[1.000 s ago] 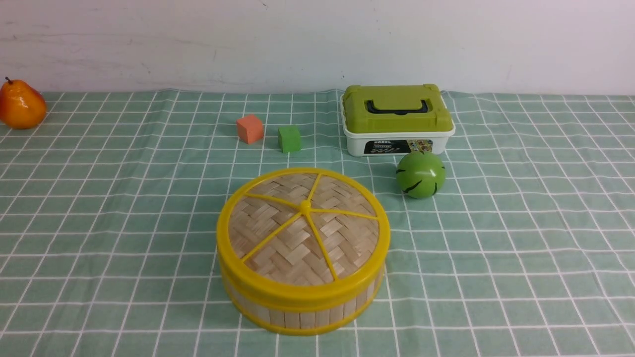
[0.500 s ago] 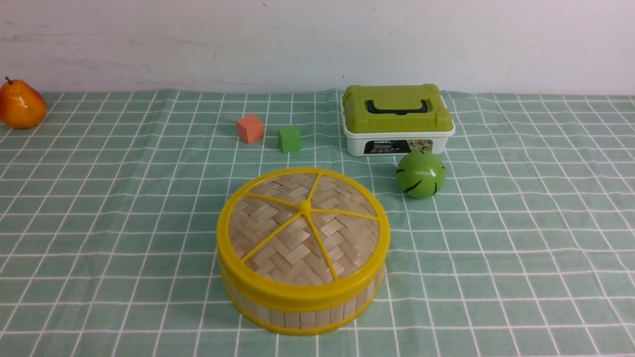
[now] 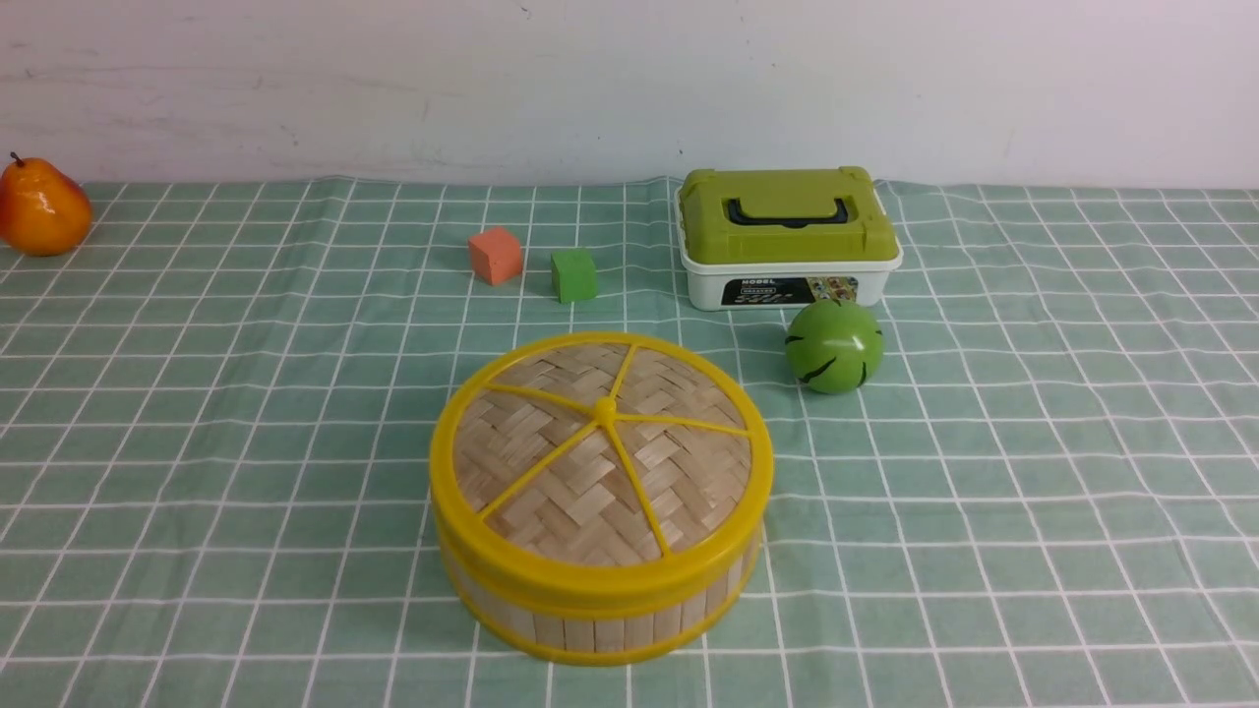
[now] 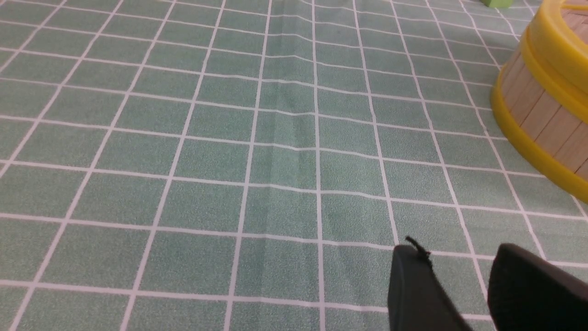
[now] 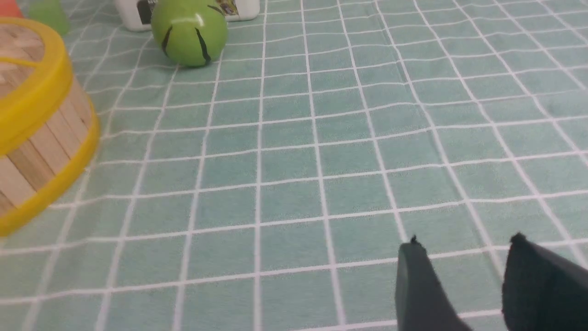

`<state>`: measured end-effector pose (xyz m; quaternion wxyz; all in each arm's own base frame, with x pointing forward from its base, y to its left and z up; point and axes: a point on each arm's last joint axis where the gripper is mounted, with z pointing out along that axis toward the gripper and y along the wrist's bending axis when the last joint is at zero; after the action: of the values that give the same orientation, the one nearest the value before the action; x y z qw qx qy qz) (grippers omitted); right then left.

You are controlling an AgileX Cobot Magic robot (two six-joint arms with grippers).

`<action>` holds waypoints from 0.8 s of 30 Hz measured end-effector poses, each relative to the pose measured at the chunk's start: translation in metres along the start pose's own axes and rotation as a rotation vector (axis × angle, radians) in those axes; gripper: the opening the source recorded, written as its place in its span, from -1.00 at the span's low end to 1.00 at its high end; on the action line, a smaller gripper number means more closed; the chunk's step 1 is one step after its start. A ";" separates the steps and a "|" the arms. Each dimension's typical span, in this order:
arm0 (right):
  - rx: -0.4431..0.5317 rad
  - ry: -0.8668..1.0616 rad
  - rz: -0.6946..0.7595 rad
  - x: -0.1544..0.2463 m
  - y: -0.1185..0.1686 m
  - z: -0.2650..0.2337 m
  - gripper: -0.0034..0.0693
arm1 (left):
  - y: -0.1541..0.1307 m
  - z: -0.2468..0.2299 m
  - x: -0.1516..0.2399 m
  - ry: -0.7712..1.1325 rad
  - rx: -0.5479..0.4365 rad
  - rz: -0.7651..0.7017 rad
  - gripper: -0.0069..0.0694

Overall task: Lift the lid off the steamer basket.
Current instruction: Use the right arm to lift the lid of the steamer

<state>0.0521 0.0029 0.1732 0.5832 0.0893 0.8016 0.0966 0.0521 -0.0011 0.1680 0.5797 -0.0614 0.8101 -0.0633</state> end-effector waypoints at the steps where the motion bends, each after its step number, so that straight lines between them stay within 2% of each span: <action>1: -0.026 0.005 0.105 0.000 0.002 0.000 -0.24 | 0.000 0.000 0.000 0.000 0.000 0.000 -0.19; 6: -0.187 0.101 0.836 0.003 0.018 -0.001 -0.24 | 0.000 0.000 0.000 0.000 0.000 0.000 -0.19; 9: -0.222 0.133 1.000 0.003 0.022 -0.002 -0.24 | 0.000 0.000 0.000 0.000 0.000 0.000 -0.19; 20: -0.190 0.101 0.877 0.003 0.018 -0.001 -0.24 | 0.000 0.000 0.000 0.000 0.000 0.000 -0.19; 24: -0.198 0.098 0.746 0.000 0.020 -0.003 -0.29 | 0.000 0.000 0.000 0.000 0.000 0.000 -0.19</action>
<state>0.0500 0.0219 0.1787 0.4746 0.3133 0.7278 0.3832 0.0521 -0.0011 0.1680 0.5797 -0.0614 0.8101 -0.0633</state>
